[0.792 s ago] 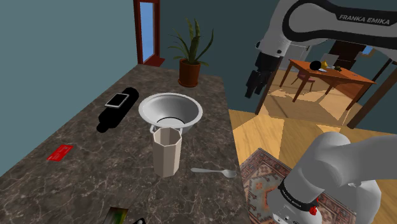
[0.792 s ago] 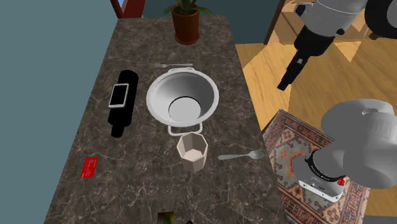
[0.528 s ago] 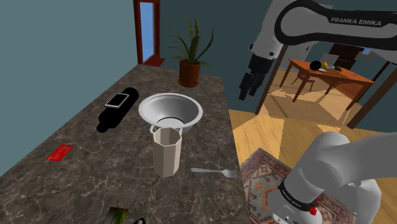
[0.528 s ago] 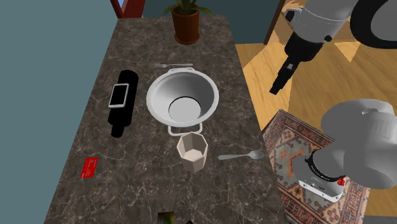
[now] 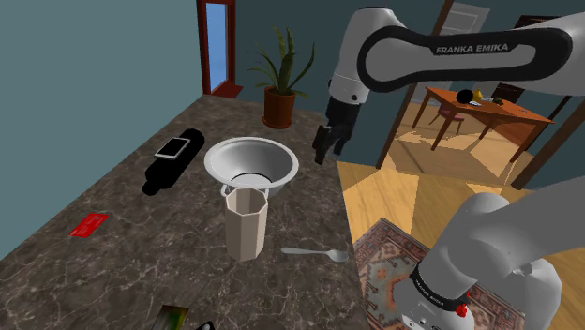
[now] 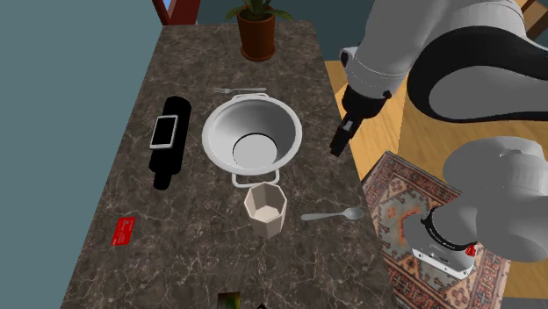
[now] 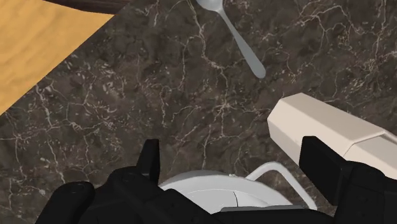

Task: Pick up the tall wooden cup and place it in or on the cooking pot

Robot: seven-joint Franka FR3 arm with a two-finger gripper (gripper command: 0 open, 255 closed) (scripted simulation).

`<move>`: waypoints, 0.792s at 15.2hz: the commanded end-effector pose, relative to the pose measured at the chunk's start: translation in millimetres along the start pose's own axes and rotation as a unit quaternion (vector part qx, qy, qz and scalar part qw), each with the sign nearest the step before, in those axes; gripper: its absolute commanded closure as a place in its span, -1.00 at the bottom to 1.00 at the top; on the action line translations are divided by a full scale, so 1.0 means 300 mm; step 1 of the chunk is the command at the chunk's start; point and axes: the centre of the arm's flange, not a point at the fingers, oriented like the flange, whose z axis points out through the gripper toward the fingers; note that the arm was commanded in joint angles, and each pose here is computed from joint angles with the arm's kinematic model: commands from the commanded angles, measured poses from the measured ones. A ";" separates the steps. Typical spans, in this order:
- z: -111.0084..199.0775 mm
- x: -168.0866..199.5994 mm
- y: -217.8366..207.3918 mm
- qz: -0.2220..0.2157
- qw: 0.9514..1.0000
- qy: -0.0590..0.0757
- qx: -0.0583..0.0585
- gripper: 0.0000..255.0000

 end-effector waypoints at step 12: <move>0.292 0.273 -0.448 -0.021 0.999 -0.010 -0.031 -1.00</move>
